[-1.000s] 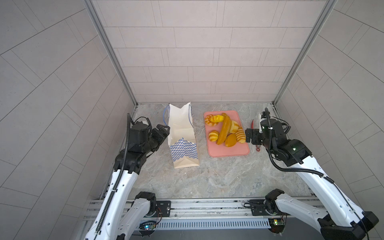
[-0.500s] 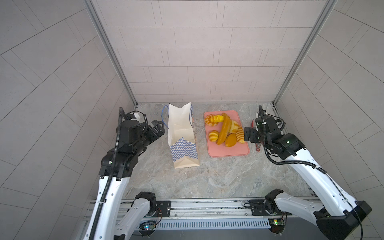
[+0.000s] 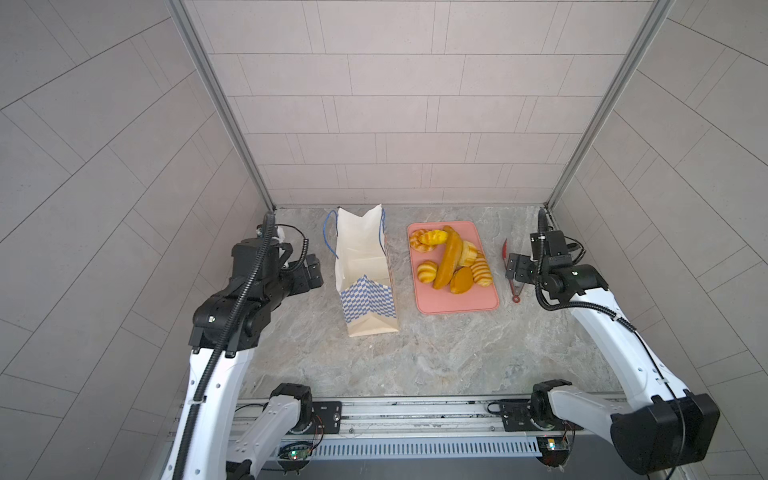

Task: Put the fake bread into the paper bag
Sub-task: 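Lower right gripper onto the red tongs and grasp their handle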

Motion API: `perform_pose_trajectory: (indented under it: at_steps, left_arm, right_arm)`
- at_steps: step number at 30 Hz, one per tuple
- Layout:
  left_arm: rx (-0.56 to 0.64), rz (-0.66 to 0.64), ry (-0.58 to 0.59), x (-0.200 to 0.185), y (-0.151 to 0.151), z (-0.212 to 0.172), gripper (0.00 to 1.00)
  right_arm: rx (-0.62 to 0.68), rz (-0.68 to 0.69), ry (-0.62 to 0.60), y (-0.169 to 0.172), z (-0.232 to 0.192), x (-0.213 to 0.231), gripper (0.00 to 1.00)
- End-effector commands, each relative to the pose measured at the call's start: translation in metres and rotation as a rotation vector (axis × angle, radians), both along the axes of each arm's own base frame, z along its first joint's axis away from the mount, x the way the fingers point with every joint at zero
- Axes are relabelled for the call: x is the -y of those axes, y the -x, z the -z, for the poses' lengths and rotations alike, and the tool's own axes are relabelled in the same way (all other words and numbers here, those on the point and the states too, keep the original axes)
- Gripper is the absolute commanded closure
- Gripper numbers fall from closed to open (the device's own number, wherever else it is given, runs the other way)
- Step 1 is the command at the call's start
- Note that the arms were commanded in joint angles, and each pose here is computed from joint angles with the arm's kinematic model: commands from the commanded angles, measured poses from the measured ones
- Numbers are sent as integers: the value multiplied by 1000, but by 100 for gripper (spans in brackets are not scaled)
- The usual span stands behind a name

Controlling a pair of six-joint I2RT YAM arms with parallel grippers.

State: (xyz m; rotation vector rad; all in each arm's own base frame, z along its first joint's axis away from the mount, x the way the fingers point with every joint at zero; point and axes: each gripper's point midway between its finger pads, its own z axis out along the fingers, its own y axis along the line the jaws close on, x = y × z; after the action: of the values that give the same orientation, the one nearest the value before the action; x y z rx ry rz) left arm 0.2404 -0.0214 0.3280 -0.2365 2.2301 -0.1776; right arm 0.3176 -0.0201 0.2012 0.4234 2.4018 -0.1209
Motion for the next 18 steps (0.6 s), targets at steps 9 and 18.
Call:
perform_pose_trajectory:
  at_steps: [9,18]
  left_arm:
    - [38,88,44,17,6,10,0]
    - [61,139,143,33,12,19,0]
  right_arm:
    - [-212,86,-85,-17,71,31,3]
    - [-389,91,-64,-26,115,36,6]
